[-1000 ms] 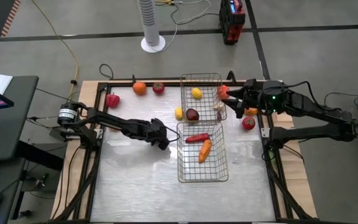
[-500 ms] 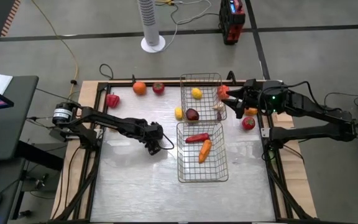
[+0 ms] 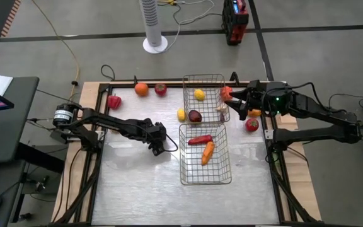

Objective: Sort produce into baskets
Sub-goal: Put the left green lime into the top wire basket

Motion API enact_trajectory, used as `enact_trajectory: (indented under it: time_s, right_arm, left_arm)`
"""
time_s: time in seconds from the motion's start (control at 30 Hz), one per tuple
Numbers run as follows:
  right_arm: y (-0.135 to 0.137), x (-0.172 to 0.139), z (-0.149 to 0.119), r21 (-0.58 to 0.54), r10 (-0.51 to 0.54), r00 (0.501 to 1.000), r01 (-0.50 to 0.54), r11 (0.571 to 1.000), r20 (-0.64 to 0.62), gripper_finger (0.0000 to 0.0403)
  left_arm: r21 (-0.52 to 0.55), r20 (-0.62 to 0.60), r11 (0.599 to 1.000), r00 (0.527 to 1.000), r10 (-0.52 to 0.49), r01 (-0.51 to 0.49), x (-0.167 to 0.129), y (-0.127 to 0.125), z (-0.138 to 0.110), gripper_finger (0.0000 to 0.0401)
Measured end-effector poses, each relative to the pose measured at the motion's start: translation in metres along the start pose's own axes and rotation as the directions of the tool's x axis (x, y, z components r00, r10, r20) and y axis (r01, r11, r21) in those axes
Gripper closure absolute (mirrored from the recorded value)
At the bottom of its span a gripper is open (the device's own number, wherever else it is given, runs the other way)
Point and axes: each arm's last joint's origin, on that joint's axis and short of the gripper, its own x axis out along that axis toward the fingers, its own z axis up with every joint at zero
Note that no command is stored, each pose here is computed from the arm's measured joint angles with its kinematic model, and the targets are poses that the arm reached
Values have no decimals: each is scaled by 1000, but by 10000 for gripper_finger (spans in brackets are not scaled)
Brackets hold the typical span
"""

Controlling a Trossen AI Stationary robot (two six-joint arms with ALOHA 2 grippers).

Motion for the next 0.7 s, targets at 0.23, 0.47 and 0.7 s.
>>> enact_trajectory:
  time_s: [0.23, 0.47, 0.7]
  right_arm:
    - [0, 0, 0, 0, 0, 1000, 0, 1000, 0, 112]
    - [0, 0, 0, 0, 1, 1000, -1, 1000, 0, 112]
    - [0, 0, 0, 0, 1, 1000, -1, 1000, -1, 112]
  left_arm:
    - [-49, 54, 998, 998, -25, 27, 0, -2, 6, 184]
    - [-66, 56, 995, 996, -69, 72, -1, -3, 7, 244]
    - [-125, 117, 990, 992, -55, 70, -15, 7, 14, 248]
